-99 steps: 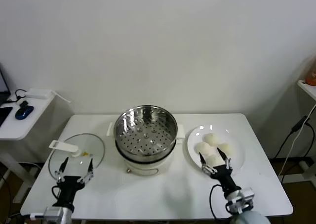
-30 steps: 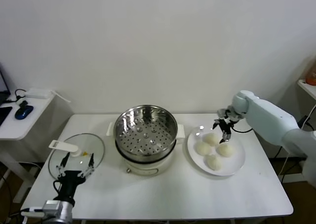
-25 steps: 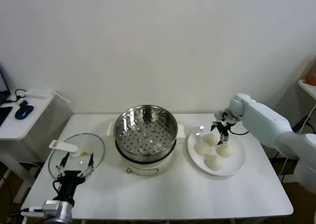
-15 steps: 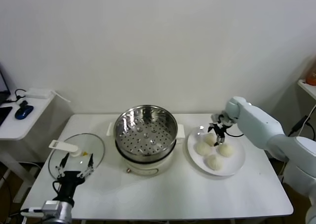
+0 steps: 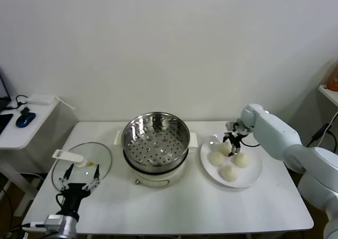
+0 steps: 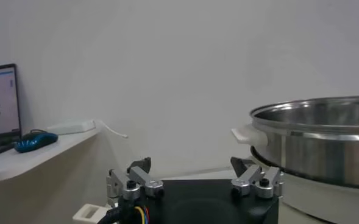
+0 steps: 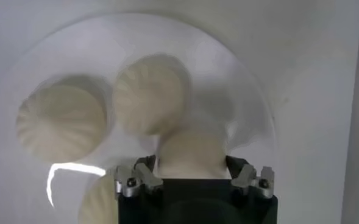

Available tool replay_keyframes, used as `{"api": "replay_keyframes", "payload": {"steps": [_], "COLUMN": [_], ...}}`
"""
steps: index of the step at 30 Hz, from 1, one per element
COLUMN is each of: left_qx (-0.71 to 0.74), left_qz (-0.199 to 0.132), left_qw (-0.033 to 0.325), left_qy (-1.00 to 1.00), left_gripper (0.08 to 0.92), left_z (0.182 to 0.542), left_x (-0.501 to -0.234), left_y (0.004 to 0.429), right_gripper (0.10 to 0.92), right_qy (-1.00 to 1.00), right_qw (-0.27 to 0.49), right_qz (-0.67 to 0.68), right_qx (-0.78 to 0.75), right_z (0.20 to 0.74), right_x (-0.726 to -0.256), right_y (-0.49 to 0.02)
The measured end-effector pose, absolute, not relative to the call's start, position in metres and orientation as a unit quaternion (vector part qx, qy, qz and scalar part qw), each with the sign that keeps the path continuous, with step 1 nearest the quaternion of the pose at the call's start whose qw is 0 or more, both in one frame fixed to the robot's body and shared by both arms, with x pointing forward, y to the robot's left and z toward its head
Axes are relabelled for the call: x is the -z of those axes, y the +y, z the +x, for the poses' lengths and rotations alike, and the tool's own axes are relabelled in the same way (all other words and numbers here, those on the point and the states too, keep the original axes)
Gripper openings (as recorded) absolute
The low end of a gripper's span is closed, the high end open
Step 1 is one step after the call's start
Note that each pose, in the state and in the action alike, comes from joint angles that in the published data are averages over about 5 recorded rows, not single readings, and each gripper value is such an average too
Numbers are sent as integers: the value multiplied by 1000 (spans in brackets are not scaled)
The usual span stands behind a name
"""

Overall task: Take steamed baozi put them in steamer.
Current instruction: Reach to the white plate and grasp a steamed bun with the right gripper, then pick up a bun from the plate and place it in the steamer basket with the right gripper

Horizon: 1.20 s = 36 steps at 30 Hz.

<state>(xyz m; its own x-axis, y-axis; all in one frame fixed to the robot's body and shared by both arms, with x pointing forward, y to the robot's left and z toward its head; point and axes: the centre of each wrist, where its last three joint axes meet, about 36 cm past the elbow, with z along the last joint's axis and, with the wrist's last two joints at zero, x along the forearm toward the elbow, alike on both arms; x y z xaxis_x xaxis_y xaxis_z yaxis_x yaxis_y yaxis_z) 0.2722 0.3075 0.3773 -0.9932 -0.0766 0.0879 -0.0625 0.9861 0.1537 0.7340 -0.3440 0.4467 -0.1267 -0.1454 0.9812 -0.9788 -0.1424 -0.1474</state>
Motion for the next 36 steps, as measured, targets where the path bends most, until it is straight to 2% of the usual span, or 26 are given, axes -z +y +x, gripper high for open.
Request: {"api": "replay_keyframes", "payload": {"steps": [25, 31, 36], "left_qx": [73, 74, 74], "left_qz": [34, 36, 36], "left_qw": [45, 44, 44], "left_qy": [-996, -996, -996], "left_gripper": [823, 823, 823], "left_z": [273, 273, 273], "left_x": [-379, -379, -379], "left_y": [305, 306, 306], "right_gripper": [651, 642, 636], "right_qy": [-530, -523, -503], "right_qw": [384, 369, 338], "right_qz": [535, 539, 547], "right_qx": [-534, -548, -578], "right_z": [734, 737, 739], "right_x": [-450, -470, -504], "right_y": [-346, -346, -335]}}
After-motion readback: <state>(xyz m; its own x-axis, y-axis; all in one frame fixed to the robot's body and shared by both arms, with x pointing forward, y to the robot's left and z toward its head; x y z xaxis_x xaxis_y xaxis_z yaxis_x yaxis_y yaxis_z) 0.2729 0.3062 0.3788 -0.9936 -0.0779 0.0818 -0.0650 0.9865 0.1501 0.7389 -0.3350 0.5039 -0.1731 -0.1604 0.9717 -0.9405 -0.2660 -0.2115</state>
